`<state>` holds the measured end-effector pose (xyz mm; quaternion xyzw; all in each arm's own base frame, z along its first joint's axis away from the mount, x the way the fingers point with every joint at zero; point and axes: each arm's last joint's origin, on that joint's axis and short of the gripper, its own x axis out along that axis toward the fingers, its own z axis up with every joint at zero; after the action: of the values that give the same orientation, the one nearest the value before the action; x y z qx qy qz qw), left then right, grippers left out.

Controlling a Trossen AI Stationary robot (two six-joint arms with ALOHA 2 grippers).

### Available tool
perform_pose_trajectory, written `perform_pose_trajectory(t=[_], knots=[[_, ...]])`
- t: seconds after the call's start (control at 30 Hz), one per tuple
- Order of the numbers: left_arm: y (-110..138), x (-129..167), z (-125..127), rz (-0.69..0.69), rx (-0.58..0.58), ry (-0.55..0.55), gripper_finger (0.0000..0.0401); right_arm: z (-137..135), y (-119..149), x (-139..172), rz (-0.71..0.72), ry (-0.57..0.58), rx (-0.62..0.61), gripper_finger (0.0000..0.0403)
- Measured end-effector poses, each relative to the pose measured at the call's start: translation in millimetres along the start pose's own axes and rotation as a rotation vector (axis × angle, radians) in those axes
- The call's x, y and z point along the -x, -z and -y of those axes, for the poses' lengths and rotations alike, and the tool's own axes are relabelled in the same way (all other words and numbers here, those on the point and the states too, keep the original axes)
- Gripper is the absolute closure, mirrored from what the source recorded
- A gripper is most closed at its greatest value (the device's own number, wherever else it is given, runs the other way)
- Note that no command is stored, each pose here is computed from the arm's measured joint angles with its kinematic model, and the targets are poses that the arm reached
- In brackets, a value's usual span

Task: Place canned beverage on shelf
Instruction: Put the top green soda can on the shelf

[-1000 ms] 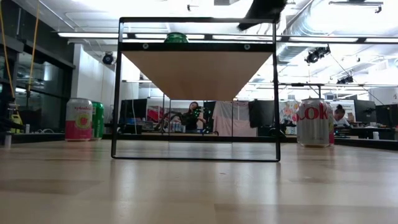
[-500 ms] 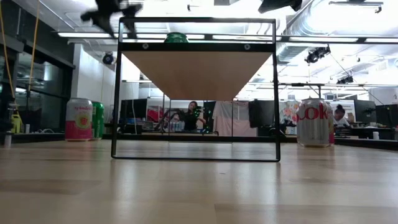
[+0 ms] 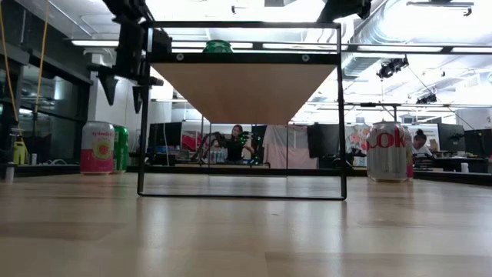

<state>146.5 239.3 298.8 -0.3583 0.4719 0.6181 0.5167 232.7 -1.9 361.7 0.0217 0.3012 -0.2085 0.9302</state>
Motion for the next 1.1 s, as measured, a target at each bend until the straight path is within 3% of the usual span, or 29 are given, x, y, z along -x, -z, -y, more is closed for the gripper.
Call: perform_pose_trajectory(t=[0.2, 0.87, 1.1], knots=[[-5.8, -21.4, -3.1, -0.078, 0.045, -0.017, 0.0126, -0.9, 2.6, -3.2, -0.032, 0.005, 0.014, 0.0403], [-12.6, -58.0, 13.4, -0.124, 0.118, -0.167, 0.0126, -2.8, 4.7, -7.9, -0.061, 0.006, 0.0, 0.0403], [-14.7, -71.7, 20.0, -0.173, 0.176, -0.154, 0.0126, -2.7, 5.2, -7.8, -0.067, 0.007, 0.002, 0.0403]])
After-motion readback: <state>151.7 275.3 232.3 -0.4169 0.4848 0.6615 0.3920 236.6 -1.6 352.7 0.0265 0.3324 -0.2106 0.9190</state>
